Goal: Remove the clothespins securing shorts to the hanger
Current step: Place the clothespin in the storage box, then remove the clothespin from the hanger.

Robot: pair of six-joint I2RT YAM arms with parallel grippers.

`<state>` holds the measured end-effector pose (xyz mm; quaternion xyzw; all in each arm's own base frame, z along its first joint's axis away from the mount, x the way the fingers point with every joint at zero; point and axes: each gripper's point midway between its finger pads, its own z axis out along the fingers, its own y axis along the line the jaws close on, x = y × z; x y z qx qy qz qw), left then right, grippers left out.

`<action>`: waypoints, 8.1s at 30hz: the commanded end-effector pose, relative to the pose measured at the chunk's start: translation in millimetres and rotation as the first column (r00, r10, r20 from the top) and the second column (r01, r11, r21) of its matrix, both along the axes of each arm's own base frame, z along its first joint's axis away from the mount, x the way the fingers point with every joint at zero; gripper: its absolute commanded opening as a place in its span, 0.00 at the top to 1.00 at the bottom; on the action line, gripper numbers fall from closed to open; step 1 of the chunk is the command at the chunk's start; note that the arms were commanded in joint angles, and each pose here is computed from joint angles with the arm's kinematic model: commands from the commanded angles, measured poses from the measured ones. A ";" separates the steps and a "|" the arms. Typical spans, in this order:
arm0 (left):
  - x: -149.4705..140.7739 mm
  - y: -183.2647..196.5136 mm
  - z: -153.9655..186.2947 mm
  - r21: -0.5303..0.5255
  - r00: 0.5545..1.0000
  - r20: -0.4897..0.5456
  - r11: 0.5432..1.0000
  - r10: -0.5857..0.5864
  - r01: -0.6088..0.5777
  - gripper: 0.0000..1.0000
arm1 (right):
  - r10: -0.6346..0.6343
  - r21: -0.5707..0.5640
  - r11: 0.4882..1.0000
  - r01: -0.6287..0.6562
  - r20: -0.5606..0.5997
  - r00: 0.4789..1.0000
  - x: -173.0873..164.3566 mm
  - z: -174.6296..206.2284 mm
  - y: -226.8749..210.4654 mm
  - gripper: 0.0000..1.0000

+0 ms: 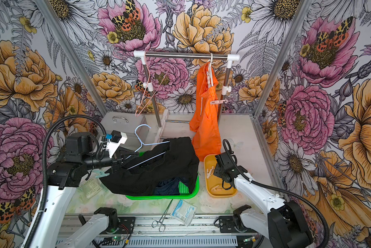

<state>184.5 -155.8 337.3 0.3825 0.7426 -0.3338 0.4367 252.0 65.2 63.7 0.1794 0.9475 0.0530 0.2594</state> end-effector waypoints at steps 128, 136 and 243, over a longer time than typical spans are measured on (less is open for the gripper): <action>-22.9 42.1 -2.3 0.004 0.878 -0.208 0.898 0.431 -0.439 0.15 | 0.584 -0.196 0.653 -0.731 0.746 0.321 18.5 299.3 255.1 1.00; -32.2 43.1 -19.5 0.020 0.856 -0.276 0.893 0.437 -0.449 0.14 | 0.581 -0.184 0.652 -0.735 0.744 0.330 20.6 296.2 253.7 1.00; 17.8 16.6 -12.1 -0.297 0.969 -0.028 0.923 0.247 -0.244 0.84 | 0.541 -0.005 0.655 -0.755 0.701 0.465 44.2 282.3 230.0 1.00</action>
